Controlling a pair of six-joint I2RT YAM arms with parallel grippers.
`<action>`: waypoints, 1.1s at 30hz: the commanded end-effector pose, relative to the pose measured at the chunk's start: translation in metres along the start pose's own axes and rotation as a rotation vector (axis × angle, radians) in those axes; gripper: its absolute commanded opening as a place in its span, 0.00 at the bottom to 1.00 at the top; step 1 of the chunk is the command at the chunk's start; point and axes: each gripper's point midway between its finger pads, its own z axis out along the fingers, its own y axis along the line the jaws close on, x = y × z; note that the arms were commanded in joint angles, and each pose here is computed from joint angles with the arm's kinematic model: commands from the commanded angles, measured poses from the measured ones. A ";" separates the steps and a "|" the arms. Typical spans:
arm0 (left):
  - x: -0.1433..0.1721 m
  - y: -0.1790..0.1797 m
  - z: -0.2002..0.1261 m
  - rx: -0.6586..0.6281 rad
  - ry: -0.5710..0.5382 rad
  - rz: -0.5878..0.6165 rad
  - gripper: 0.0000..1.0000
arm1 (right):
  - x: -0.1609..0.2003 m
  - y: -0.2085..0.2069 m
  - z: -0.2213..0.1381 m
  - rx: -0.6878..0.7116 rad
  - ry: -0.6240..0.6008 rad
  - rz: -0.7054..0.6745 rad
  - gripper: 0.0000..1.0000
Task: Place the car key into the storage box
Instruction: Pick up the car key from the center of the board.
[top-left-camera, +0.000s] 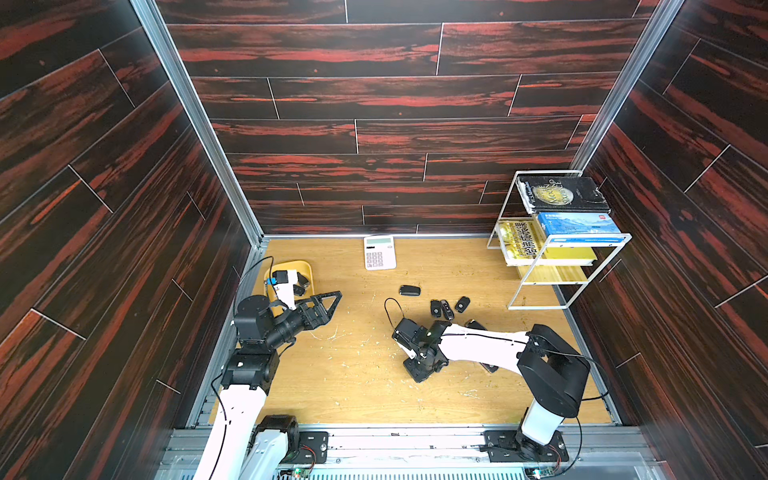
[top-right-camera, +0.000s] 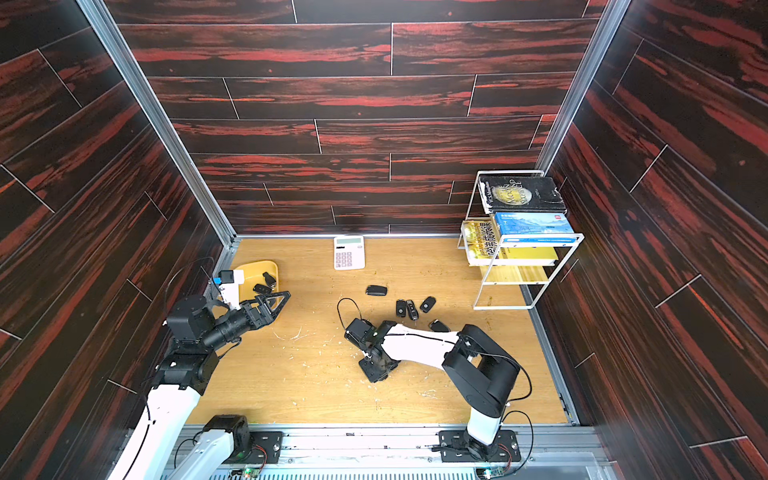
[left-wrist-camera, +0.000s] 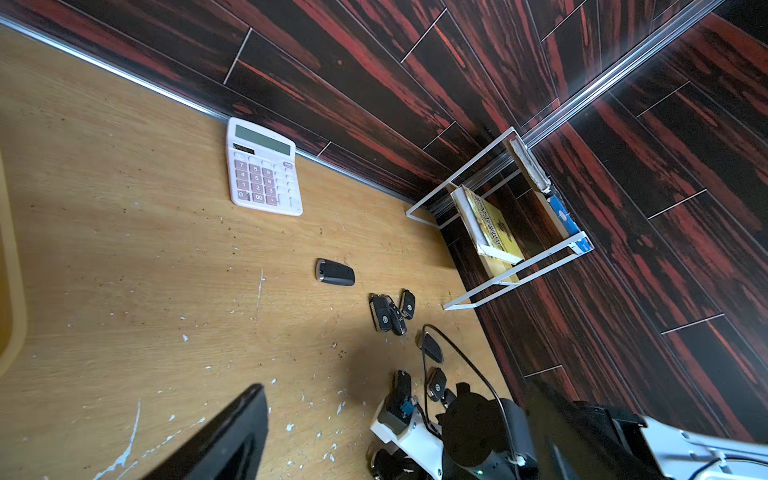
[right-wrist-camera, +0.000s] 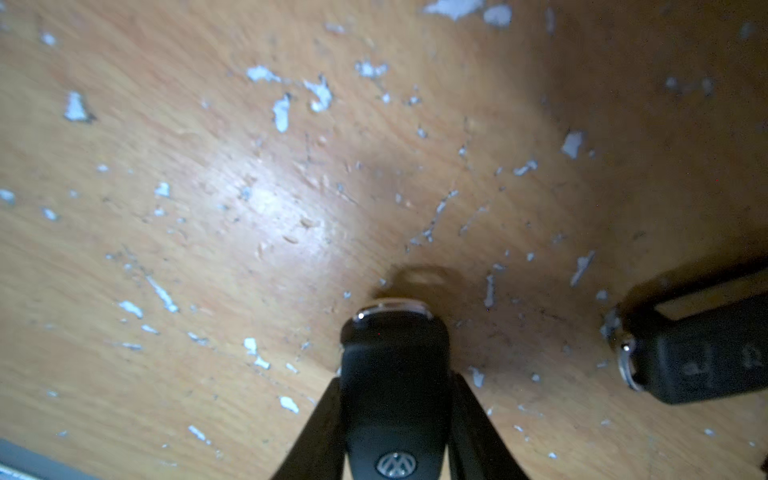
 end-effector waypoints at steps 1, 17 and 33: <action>-0.015 -0.019 0.003 0.081 -0.044 0.023 1.00 | -0.005 0.000 -0.008 0.005 -0.012 0.013 0.32; -0.002 -0.013 0.040 0.119 0.069 0.000 1.00 | -0.112 -0.050 -0.080 -0.222 -0.247 0.211 0.32; 0.052 0.002 0.070 -0.049 0.033 0.121 1.00 | -0.181 -0.082 -0.110 -0.318 -0.314 0.293 0.31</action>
